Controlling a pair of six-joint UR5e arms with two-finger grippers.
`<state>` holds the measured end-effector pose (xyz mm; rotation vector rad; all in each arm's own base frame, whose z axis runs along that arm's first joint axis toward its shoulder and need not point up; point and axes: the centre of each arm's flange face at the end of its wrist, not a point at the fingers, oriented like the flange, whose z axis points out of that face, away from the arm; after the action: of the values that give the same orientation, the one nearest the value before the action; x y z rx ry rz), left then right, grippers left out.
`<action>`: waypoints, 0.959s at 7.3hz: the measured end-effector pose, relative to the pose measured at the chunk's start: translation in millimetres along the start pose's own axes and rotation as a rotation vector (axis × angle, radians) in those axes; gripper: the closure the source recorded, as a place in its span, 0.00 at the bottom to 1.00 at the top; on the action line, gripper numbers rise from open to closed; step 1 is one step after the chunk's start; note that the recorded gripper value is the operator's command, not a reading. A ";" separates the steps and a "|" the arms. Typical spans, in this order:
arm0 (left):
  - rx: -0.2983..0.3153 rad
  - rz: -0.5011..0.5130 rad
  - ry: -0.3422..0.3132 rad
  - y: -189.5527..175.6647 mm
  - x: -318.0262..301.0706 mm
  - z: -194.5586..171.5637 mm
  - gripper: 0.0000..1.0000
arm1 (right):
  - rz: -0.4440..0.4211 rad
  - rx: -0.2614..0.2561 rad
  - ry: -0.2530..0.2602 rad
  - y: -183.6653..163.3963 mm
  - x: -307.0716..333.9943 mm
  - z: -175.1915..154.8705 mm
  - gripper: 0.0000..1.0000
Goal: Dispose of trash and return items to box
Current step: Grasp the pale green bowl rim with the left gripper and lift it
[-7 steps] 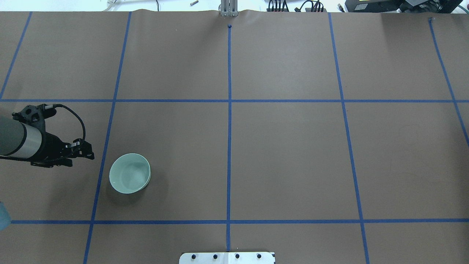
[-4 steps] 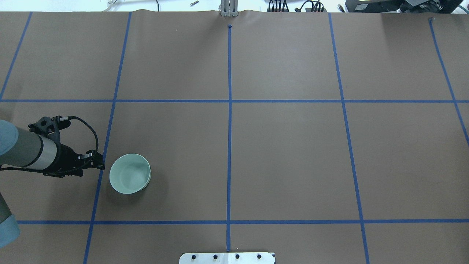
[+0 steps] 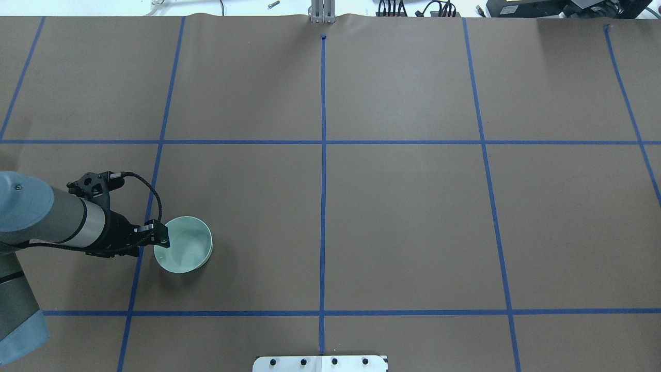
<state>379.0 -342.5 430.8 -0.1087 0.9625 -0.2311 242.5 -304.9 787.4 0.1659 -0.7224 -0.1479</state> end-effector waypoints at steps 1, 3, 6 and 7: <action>0.000 -0.002 -0.003 3.2 3.3 5.6 1.00 | 0.006 0.010 -0.011 -1.0 -0.5 0.8 0.00; -0.002 -0.013 0.000 6.2 9.3 9.5 1.00 | 0.004 0.022 -0.012 -6.1 -1.5 -3.2 0.00; 0.001 -0.010 0.040 7.4 18.6 -10.4 1.00 | -0.002 0.029 -0.007 -10.8 -2.5 -7.7 0.00; 0.008 -0.025 0.079 -6.8 18.0 -41.2 1.00 | -0.004 0.032 -0.008 -11.6 -2.9 -8.5 0.00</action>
<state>354.0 -353.0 394.3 -0.1051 1.0388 -0.2636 245.2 -314.9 776.9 0.1973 -0.7328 -0.1405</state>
